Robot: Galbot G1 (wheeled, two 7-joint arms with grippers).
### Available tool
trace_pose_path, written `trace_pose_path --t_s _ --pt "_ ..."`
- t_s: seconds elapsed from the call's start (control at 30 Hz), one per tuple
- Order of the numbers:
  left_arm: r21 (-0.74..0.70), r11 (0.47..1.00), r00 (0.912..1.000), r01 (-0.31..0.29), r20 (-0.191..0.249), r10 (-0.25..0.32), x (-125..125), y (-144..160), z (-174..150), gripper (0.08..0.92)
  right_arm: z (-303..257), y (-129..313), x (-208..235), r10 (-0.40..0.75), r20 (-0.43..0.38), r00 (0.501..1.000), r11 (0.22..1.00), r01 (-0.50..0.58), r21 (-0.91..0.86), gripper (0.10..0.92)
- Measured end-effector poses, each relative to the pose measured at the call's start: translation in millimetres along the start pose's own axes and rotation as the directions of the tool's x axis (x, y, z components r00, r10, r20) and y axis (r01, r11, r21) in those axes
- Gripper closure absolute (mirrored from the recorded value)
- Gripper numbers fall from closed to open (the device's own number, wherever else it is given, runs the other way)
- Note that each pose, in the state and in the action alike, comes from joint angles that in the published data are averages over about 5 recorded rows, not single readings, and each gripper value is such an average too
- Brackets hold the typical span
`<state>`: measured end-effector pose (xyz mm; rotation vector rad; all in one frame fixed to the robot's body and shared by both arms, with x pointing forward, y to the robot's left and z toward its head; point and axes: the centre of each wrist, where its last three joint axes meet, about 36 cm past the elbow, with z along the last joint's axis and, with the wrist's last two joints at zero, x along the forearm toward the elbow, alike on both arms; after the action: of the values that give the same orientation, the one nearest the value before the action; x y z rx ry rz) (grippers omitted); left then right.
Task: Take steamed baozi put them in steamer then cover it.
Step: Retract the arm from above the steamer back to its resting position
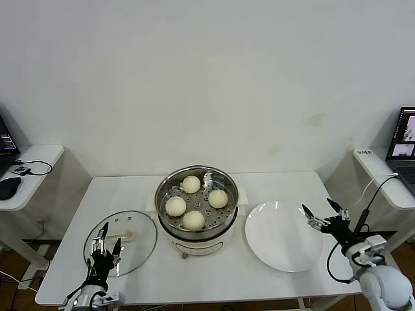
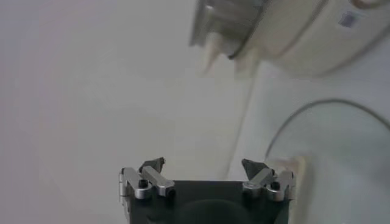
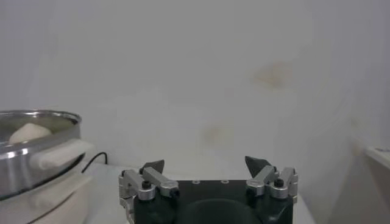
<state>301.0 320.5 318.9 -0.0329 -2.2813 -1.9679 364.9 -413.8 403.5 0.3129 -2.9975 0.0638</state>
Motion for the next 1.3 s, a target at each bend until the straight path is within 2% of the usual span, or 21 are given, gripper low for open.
trace_pose_path --t_s 0.27,0.63,1.3 --pt "-0.092 0.995 0.9976 -0.049 -0.053 0.045 -7 -10 -3 0.177 5 0 13 0.011 -0.009 1.0 1.0 -0.012 -0.004 0.2" --pt "-0.122 0.989 0.9861 -0.087 -0.152 0.068 -26 -20 -11 0.177 12 3 23 0.02 -0.012 1.0 1.0 -0.02 -0.014 0.2" --pt "-0.118 0.989 0.9729 -0.089 -0.223 0.061 -65 -20 -18 0.177 20 3 30 0.03 -0.023 0.999 0.999 -0.03 -0.021 0.2"
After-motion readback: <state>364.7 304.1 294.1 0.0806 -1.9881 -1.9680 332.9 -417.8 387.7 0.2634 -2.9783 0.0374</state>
